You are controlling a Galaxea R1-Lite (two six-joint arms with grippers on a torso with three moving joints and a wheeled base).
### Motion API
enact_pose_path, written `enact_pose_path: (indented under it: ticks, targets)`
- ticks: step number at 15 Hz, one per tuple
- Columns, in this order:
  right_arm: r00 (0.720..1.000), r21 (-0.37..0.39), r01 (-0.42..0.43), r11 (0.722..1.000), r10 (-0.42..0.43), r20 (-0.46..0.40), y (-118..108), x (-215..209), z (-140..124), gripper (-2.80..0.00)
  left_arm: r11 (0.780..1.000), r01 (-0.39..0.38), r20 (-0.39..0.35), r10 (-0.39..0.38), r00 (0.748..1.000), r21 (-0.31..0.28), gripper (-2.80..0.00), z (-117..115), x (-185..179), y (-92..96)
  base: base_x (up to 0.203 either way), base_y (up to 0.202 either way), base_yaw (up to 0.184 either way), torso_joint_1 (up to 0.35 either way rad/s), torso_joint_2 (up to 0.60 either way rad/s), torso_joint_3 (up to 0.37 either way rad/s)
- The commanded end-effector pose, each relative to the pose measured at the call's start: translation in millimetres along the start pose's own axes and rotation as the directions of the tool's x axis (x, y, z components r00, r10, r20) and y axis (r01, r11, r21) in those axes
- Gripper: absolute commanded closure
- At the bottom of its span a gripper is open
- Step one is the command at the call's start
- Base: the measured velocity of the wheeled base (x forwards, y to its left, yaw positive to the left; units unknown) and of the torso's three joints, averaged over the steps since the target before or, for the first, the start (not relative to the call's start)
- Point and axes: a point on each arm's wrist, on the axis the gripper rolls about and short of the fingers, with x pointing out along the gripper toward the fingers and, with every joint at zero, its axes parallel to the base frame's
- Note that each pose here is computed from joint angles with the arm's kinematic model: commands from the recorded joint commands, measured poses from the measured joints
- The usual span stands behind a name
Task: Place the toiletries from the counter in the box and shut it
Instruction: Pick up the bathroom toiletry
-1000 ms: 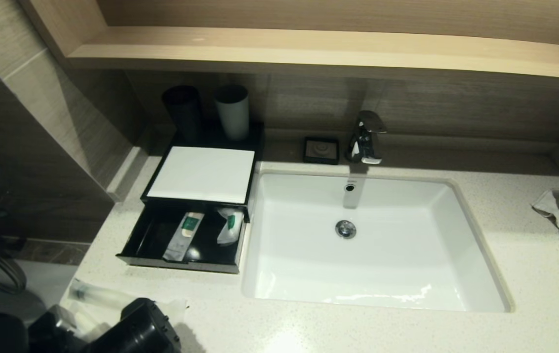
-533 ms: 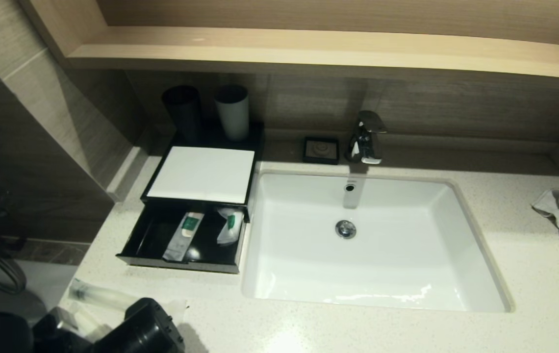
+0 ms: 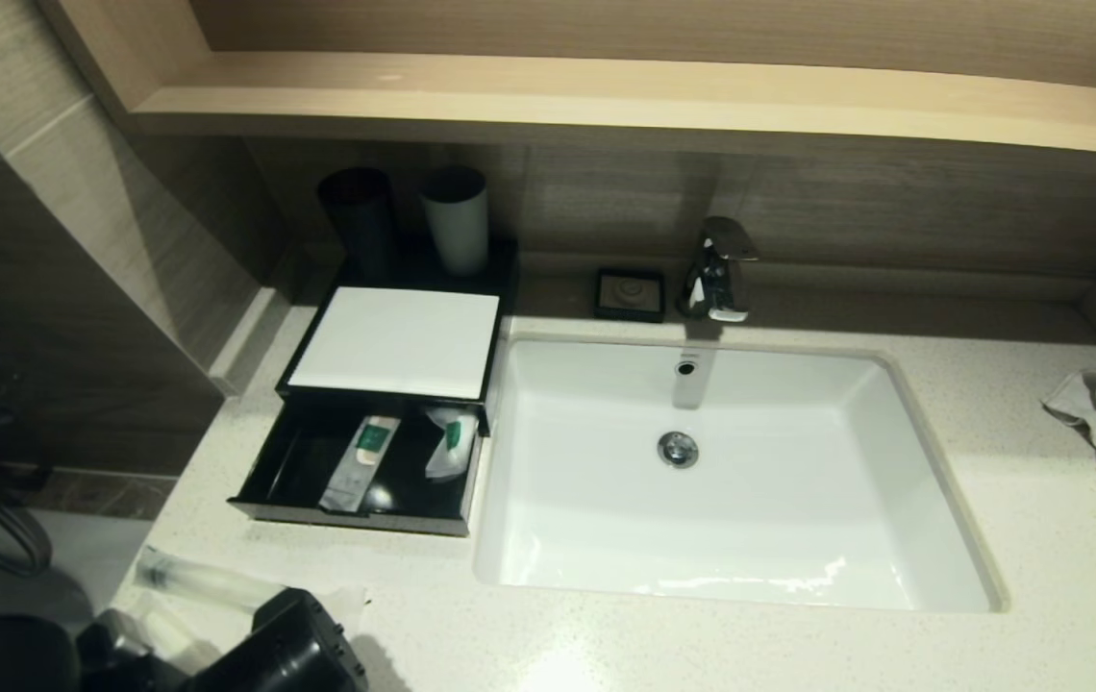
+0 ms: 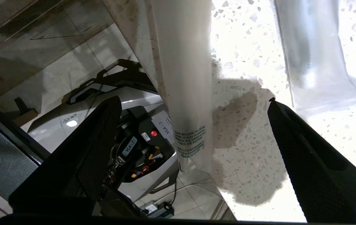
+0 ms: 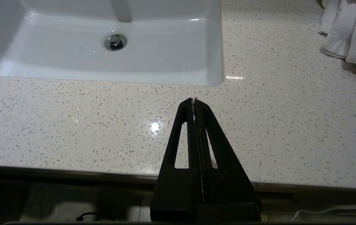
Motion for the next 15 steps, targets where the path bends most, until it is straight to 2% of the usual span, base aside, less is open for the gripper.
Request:
enact_pose_path:
  ticks: [1,5,15]
  targets:
    - [1.0,-0.001,0.0,1.0,0.0,0.0,0.0,0.0,0.0,0.0,1.0,-0.018,0.01,0.018,1.0,-0.007,-2.8,-1.9,3.3,0.6,0.0,0.0,0.0,0.0,0.0,0.0]
    - [1.0,-0.001,0.001,1.0,-0.001,0.0,0.0,0.0,0.0,0.0,1.0,-0.015,0.006,0.015,1.0,-0.01,-2.8,-1.8,2.7,0.7,0.0,0.0,0.0,0.0,0.0,0.0]
    - [1.0,-0.001,0.0,1.0,0.0,0.0,0.0,0.0,0.0,0.0,0.996,0.021,0.005,-0.021,1.0,-0.085,-2.8,-0.3,0.2,-0.1,0.0,0.0,0.0,0.0,0.0,0.0]
